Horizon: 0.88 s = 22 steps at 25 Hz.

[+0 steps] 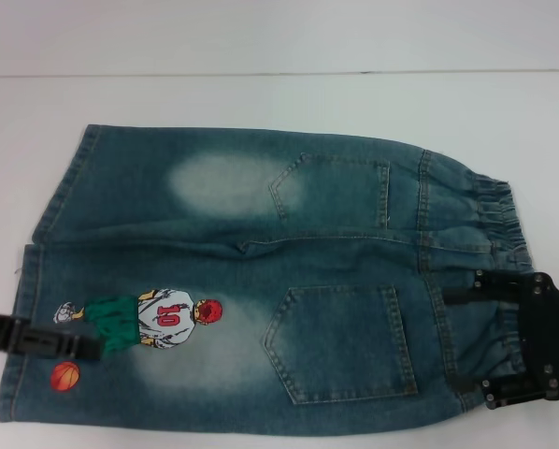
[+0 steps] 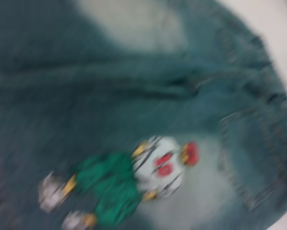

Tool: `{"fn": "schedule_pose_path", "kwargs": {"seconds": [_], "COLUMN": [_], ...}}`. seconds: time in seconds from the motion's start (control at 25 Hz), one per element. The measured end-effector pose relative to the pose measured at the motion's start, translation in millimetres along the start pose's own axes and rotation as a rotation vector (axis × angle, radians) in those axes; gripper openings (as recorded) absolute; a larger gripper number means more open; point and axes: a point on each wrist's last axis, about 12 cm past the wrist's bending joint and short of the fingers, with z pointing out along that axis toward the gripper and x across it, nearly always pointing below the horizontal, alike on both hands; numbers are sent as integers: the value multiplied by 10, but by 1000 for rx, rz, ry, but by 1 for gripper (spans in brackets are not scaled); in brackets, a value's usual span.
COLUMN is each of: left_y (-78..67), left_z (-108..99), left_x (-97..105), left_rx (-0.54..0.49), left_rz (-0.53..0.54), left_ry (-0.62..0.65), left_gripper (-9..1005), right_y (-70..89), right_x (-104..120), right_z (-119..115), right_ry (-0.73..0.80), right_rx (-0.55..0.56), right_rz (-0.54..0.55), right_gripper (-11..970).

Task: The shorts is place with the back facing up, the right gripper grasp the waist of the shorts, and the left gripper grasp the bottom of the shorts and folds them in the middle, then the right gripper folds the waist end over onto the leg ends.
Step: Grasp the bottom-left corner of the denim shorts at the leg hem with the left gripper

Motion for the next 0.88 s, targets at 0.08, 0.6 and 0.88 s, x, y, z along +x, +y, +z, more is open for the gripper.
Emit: {"fn": "schedule_pose_path", "kwargs": {"seconds": [0.08, 0.6, 0.88], "left_y": [9, 97, 117], "left_z": [-8, -26, 10], "left_x": [2, -37, -66], "left_rx": [-40, -223, -292], "left_rz": [-41, -236, -252], "left_ry": [39, 144, 170], "left_gripper": [909, 904, 901], "right_y": [-4, -21, -22], "right_x": [-1, -15, -19], "right_z": [-8, -30, -14], "right_ry": [-1, 3, 0], "right_rx": [5, 17, 16], "right_rz": [-1, -14, -16], "right_gripper": [923, 923, 923]}}
